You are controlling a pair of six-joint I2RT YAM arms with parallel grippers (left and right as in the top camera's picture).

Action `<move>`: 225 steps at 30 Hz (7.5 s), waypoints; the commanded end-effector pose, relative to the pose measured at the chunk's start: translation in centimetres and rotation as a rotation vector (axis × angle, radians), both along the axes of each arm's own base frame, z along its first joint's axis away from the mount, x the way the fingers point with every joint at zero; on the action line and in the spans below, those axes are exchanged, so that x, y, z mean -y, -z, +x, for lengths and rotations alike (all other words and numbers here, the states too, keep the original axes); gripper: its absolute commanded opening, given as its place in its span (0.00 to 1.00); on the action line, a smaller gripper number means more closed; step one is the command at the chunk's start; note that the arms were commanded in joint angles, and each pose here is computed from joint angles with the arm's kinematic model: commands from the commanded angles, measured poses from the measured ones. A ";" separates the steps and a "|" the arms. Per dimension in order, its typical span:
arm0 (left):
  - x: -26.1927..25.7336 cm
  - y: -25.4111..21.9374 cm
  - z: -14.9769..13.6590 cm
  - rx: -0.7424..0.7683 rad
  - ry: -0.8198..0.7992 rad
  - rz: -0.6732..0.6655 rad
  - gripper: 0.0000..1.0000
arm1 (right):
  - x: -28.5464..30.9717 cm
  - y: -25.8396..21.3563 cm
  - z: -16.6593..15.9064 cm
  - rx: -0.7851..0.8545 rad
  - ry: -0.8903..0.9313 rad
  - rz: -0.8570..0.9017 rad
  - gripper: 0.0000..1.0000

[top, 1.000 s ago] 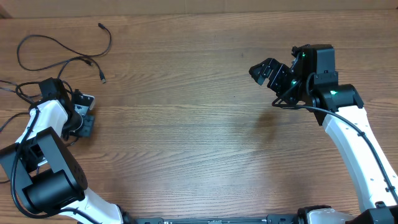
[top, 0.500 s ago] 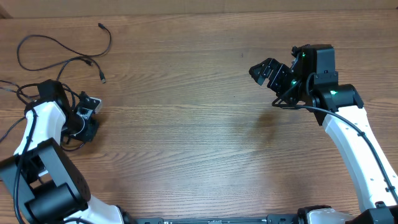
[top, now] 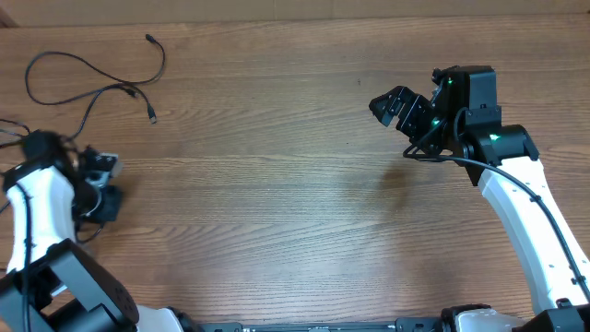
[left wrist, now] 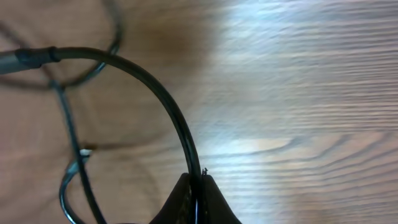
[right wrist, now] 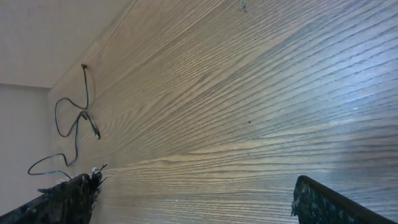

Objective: Untangle cables

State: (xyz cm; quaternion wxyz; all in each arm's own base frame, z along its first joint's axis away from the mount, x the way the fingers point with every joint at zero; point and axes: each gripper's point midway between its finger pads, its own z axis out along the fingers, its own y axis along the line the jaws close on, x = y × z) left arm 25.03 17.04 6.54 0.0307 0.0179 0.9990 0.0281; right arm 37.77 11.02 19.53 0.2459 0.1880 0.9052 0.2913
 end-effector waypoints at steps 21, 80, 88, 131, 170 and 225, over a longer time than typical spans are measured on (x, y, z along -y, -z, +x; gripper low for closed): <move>1.7 2.2 -2.5 -0.039 -0.088 -0.078 0.04 | 0.1 -1.2 1.0 0.053 0.007 -0.002 1.00; -4.4 -9.1 3.8 0.384 -0.219 0.070 1.00 | 0.1 -0.9 0.7 0.037 0.006 -0.002 1.00; 4.6 -18.6 8.5 0.684 0.073 0.045 1.00 | -0.6 -0.9 0.1 0.018 -0.025 0.031 1.00; 25.4 -26.2 -17.3 0.974 0.600 -0.282 1.00 | -0.2 0.6 -1.6 -0.078 -0.019 0.014 1.00; 25.6 -25.3 -20.0 0.999 0.603 -0.264 1.00 | 5.0 -7.5 -7.6 0.148 0.102 -0.215 1.00; 25.6 -25.3 -20.0 0.999 0.603 -0.264 1.00 | 11.9 -13.7 -17.6 0.411 0.330 -0.449 1.00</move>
